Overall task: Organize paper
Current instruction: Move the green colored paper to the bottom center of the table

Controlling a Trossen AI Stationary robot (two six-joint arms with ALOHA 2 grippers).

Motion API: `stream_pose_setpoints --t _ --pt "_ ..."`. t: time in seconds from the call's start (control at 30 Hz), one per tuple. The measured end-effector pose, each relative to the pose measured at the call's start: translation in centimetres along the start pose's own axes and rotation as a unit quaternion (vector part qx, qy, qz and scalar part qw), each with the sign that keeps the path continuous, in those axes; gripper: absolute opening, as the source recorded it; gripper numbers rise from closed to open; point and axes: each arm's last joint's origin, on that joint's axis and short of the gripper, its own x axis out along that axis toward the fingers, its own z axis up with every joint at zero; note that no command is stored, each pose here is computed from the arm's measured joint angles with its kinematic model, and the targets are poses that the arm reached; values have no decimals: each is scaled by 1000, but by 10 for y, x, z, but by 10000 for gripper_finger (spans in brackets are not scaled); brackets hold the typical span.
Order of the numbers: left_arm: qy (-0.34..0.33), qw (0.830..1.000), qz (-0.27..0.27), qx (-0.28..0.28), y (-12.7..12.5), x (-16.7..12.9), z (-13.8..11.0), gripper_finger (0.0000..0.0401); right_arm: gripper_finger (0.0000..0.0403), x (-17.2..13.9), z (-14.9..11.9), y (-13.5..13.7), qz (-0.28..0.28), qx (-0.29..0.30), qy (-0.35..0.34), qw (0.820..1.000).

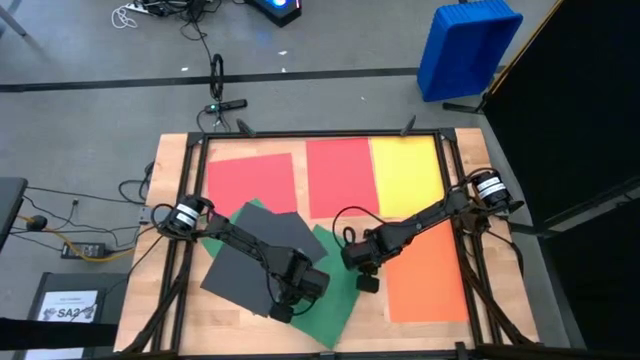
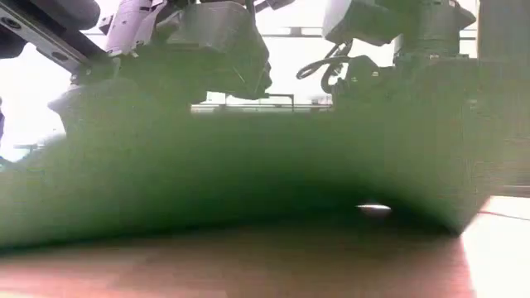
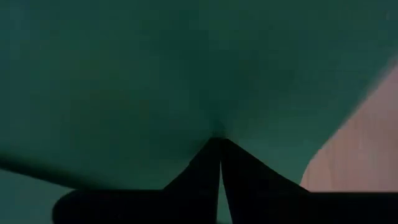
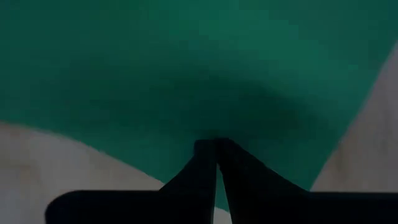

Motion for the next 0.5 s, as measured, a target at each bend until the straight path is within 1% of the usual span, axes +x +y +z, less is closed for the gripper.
stream_pose_setpoints --t 0.2,0.5 --pt "-7 1000 -3 13 0 0 2 0 0 -1 0 -11 -13 -2 24 1000" --pt "-73 996 -31 39 -2 1 15 0 0 -2 6 -30 -29 14 32 999"
